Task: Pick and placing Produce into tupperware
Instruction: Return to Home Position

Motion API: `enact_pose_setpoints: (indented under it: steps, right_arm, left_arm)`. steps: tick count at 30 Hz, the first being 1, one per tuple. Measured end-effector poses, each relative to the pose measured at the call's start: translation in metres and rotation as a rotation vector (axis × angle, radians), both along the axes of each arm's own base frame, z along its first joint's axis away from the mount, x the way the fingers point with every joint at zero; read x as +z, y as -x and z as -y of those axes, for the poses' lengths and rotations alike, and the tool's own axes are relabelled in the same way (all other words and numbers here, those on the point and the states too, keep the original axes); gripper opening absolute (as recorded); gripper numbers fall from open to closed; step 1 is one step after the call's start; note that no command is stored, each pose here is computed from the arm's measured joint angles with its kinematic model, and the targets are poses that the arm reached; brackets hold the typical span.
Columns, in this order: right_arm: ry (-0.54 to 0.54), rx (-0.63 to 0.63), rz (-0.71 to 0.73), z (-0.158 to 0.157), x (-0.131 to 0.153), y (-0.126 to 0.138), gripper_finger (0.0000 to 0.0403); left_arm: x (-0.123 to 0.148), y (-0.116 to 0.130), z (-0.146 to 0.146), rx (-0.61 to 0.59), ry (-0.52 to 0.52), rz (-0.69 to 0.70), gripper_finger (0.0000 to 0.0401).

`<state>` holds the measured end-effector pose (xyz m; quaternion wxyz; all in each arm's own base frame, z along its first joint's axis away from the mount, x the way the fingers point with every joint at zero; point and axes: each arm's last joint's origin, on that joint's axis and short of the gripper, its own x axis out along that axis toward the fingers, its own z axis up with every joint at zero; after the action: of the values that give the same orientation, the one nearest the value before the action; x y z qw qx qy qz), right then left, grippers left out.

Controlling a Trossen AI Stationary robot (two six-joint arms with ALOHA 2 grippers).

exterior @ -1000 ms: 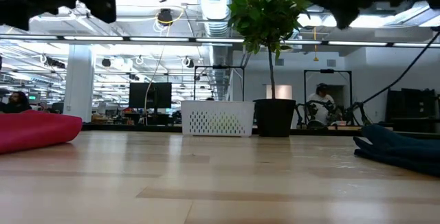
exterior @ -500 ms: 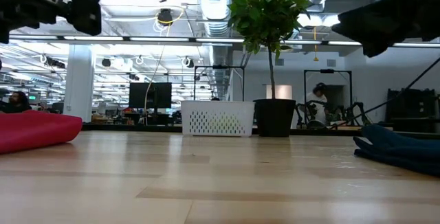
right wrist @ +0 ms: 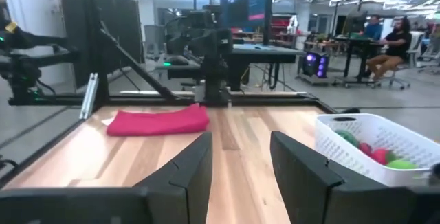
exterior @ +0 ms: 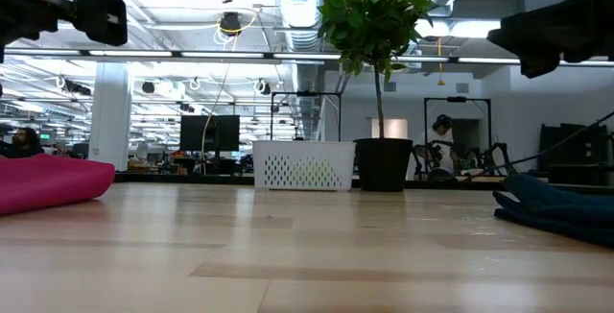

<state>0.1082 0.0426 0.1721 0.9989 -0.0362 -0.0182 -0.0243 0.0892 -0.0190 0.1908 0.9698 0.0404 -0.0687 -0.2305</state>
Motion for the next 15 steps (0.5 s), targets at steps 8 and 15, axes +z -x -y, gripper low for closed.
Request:
enact_pose_setpoints:
  steps: [8,15]
  right_arm:
    - [0.012,-0.064,0.019,0.012,0.000,0.018,0.0171]
    - [0.058,-0.103,0.034,0.016,0.003,0.019,0.0169]
  left_arm:
    - [-0.001,0.000,0.000,-0.010,-0.010,-0.019,0.0257]
    - [-0.003,-0.002,-0.001,0.036,-0.034,0.035,0.0257]
